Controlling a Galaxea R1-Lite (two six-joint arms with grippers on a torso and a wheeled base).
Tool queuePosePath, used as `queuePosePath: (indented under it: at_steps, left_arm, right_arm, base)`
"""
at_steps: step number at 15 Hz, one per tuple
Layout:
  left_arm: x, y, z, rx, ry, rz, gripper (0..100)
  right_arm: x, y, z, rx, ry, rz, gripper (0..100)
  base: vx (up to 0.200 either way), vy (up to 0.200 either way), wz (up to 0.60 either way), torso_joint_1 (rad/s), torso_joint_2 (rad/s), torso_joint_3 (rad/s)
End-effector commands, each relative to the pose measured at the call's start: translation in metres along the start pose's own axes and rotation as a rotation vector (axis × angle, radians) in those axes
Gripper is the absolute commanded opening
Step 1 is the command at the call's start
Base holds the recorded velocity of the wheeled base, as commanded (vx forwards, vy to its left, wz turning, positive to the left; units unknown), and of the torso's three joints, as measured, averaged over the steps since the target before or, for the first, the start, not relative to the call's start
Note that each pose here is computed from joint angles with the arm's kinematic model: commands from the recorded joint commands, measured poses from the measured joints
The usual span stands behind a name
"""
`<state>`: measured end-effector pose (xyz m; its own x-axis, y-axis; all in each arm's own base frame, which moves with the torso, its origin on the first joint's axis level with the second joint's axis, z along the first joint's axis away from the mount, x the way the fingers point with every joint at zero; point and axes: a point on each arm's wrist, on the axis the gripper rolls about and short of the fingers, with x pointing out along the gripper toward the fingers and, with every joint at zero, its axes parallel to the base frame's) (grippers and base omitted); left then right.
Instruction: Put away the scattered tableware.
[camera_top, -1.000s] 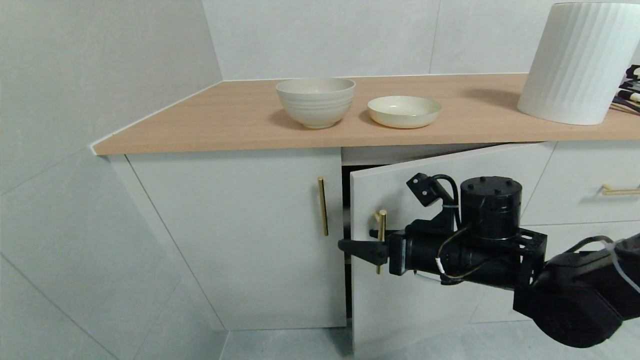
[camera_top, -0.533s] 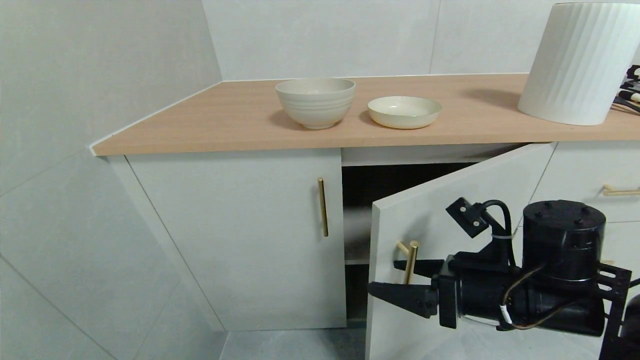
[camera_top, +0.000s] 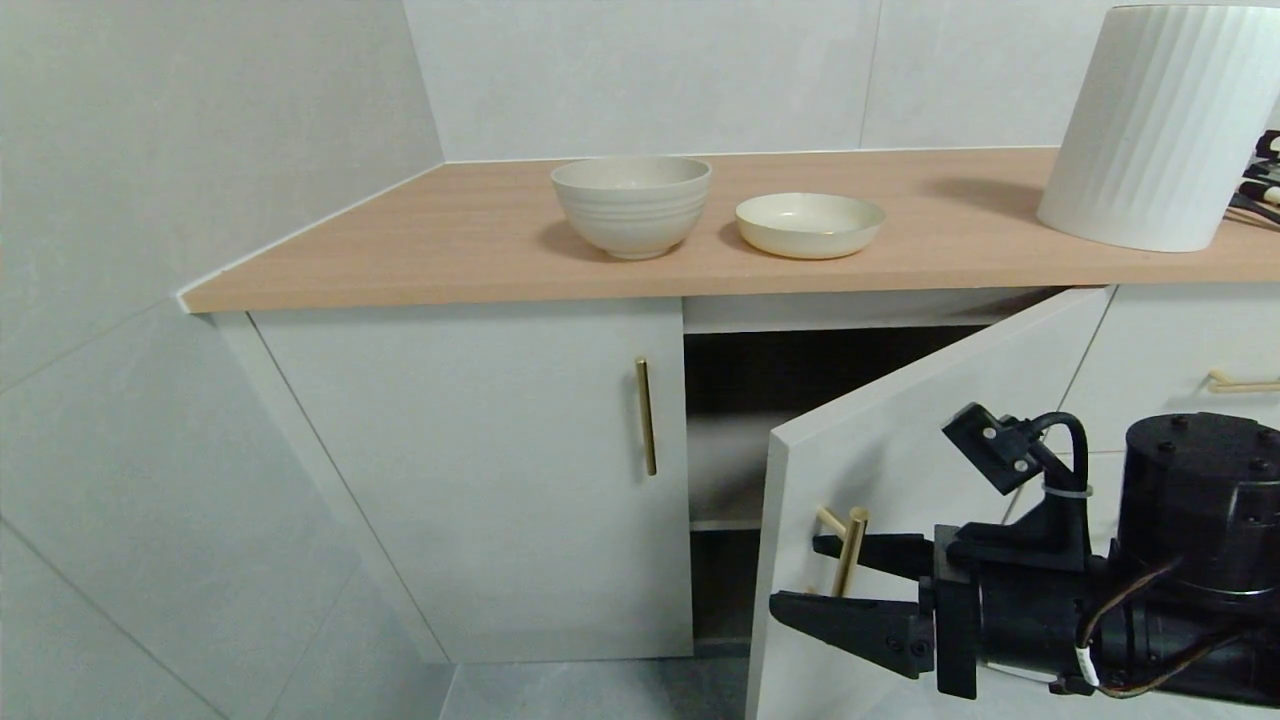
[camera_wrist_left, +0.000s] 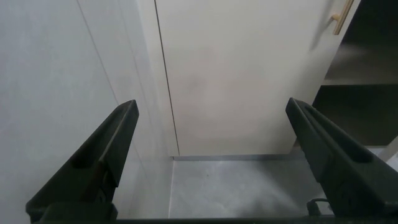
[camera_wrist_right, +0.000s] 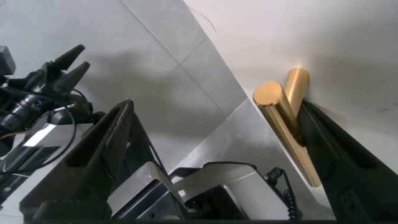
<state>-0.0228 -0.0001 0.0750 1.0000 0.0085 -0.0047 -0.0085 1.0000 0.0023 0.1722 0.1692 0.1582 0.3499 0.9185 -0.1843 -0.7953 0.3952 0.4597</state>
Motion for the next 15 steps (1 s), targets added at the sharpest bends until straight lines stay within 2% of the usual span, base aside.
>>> queuePosePath:
  at_steps: [1,5,6,7,8,9,10,12,13,14,15]
  left_arm:
    - [0.0,0.0,0.0,0.001,0.0,0.001,100]
    - [0.0,0.0,0.0,0.031,-0.002,-0.001,100]
    - [-0.001,0.0,0.006,0.03,-0.029,-0.008,100]
    - [-0.004,0.0,0.014,0.027,-0.065,-0.02,100]
    - [-0.013,-0.002,0.042,0.027,-0.127,-0.128,100]
    - [-0.017,-0.003,0.06,0.019,-0.117,-0.216,100]
    - [-0.02,-0.004,0.084,0.019,-0.095,-0.296,100]
    - [-0.006,-0.008,0.129,0.008,-0.003,-0.446,100]
    - [0.015,-0.01,0.144,-0.008,0.071,-0.509,100]
    - [0.04,-0.011,0.154,-0.012,0.141,-0.531,100]
    - [0.064,-0.012,0.161,-0.008,0.186,-0.537,100]
  right_arm:
    - [-0.002,0.001,0.0,-0.003,-0.005,0.004,100]
    - [-0.002,0.001,-0.001,-0.001,0.0,0.003,100]
    - [-0.002,0.001,-0.002,0.0,0.004,0.003,100]
    - [-0.002,0.001,-0.003,0.0,0.005,0.004,100]
    - [-0.003,0.002,-0.002,-0.002,0.003,0.004,100]
    - [-0.003,0.002,-0.002,-0.002,0.003,0.004,100]
    - [-0.002,0.002,-0.003,-0.002,0.004,0.005,100]
    - [-0.003,0.003,-0.002,-0.004,0.002,0.007,100]
    - [-0.003,0.002,-0.002,-0.004,0.001,0.006,100]
    - [-0.003,0.003,-0.002,-0.003,0.003,0.007,100]
    - [-0.003,0.003,-0.003,-0.002,0.006,0.007,100]
  base:
    - [0.0,0.0,0.0,0.0,0.0,0.0]
    - [0.0,0.0,0.0,0.0,0.0,0.0]
    - [0.0,0.0,0.0,0.0,0.0,0.0]
    - [0.0,0.0,0.0,0.0,0.0,0.0]
    - [0.0,0.0,0.0,0.0,0.0,0.0]
    - [0.0,0.0,0.0,0.0,0.0,0.0]
    - [0.0,0.0,0.0,0.0,0.0,0.0]
    - [0.0,0.0,0.0,0.0,0.0,0.0]
    - [0.0,0.0,0.0,0.0,0.0,0.0]
    - [0.0,0.0,0.0,0.0,0.0,0.0]
    - [0.0,0.0,0.0,0.0,0.0,0.0]
